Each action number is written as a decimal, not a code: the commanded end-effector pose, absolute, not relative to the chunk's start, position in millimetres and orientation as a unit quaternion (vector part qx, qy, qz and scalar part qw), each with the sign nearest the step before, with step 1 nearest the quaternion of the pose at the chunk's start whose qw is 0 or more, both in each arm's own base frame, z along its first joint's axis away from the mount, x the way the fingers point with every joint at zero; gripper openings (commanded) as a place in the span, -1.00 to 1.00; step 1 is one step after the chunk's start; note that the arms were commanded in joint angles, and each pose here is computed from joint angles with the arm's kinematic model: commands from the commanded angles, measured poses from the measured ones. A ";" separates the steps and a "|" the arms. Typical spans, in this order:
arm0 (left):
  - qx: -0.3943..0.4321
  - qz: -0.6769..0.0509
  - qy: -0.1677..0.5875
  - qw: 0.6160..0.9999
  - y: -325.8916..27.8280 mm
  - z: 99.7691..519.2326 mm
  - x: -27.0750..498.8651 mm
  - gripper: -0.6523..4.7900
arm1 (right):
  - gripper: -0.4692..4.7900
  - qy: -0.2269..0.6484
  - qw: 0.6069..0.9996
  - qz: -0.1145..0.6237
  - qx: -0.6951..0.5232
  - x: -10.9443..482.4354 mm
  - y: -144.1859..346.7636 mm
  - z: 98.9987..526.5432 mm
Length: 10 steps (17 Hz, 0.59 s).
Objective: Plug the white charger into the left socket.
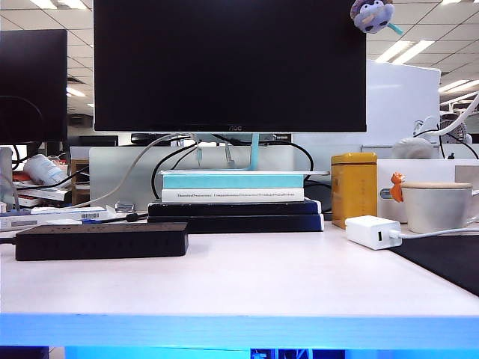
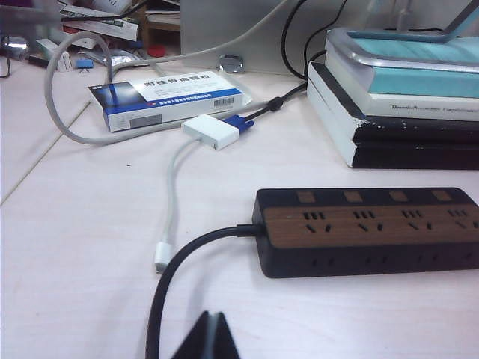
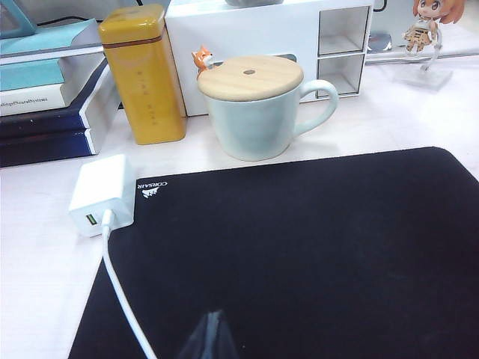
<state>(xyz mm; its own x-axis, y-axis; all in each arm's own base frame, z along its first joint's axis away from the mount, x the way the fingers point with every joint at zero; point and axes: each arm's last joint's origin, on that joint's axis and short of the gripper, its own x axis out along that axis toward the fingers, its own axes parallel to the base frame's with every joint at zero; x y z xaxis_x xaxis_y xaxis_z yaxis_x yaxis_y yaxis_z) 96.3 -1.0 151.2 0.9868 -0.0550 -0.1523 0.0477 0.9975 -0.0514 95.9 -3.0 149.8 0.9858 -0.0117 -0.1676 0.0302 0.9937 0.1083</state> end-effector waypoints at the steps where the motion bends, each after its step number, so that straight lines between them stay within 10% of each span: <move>1: -0.023 -0.025 0.078 0.996 -0.9 151.1 96.1 -0.78 | -0.82 0.081 0.995 -0.009 0.057 96.5 -2.9 148.0; 10: -0.077 -0.020 -0.037 0.996 -0.2 180.3 95.2 -0.78 | -0.83 -0.033 0.980 0.004 0.198 91.9 -2.6 190.3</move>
<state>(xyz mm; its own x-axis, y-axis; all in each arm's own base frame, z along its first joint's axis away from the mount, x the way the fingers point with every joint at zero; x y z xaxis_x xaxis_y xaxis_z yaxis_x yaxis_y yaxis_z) 97.3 -0.9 162.4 0.9978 -0.0526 -0.0413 0.0485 0.9943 -0.0948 95.9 -2.9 170.6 0.9999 -0.0099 -0.0086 0.0122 0.9423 0.3345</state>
